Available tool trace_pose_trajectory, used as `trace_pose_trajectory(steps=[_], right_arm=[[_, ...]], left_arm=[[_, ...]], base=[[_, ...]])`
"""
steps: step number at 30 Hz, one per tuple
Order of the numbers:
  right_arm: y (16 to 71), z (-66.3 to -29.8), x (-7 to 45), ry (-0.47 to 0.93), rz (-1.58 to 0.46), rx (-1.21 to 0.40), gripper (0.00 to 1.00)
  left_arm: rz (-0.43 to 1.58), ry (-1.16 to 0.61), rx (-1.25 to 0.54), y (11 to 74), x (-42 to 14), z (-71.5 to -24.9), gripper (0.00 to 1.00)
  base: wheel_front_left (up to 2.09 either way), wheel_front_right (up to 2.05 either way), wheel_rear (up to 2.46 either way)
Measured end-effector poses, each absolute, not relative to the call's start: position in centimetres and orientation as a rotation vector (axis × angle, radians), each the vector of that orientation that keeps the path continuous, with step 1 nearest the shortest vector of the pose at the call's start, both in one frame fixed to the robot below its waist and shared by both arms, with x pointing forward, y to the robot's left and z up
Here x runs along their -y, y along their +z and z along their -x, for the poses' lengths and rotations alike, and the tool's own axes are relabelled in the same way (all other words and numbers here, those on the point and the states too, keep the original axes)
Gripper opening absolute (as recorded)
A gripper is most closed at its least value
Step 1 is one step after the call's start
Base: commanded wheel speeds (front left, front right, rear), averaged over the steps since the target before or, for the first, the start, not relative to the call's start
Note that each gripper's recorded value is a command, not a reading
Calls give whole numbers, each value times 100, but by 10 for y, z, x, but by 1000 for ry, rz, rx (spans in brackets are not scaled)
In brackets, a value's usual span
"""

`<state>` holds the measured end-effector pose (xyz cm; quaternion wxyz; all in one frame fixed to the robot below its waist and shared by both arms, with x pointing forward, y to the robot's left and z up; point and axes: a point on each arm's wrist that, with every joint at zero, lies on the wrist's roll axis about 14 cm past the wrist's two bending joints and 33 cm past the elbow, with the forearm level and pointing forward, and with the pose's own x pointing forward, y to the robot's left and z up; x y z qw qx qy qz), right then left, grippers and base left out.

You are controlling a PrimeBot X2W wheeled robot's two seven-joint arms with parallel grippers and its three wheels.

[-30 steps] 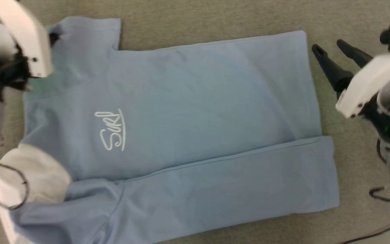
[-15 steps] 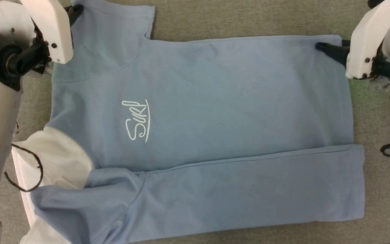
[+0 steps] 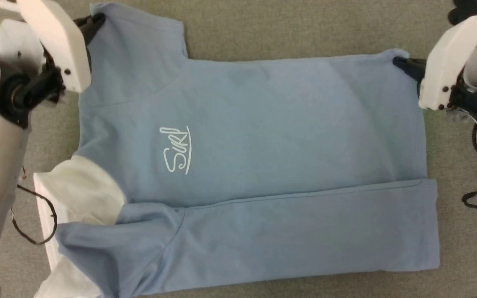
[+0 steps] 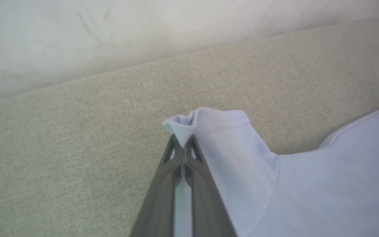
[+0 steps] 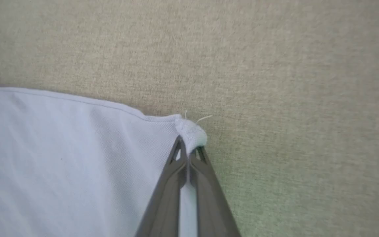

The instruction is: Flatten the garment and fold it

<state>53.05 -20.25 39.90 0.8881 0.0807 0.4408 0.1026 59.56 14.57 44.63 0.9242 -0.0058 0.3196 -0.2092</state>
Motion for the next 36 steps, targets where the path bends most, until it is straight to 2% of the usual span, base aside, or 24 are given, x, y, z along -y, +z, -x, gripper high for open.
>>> trace_pose_trajectory(steps=[6,13,22,28,29,30,31,32,33,36], right_arm=[[444,-524,208,217,-188,-695,0],[449,-465,207,236,-232,-650,0],[429,-393,213,182,-346,-678,0],[417,-380,227,85,-347,-626,0],[414,-378,229,67,-355,-622,2],[409,-375,230,55,-353,-624,41],[404,-371,230,42,-360,-627,60],[400,-368,229,31,-372,-628,100],[397,-365,229,24,-370,-629,100],[391,-357,229,10,-368,-623,100]], left_arm=[[68,-422,-512,478,-153,-569,0],[132,-335,-433,485,-177,-501,0],[262,-204,-535,448,-192,-394,0],[338,-157,-635,420,-188,-352,0],[359,-153,-652,415,-186,-347,0],[372,-147,-670,410,-184,-343,7],[383,-139,-685,406,-183,-339,31],[395,-128,-691,403,-183,-336,97],[399,-119,-690,401,-184,-333,100],[386,-79,-662,399,-192,-332,100]], base=[[0,0,0],[0,0,0],[0,0,0],[0,0,0],[0,0,0],[0,0,0],[0,0,0],[0,0,0],[0,0,0],[0,0,0]])
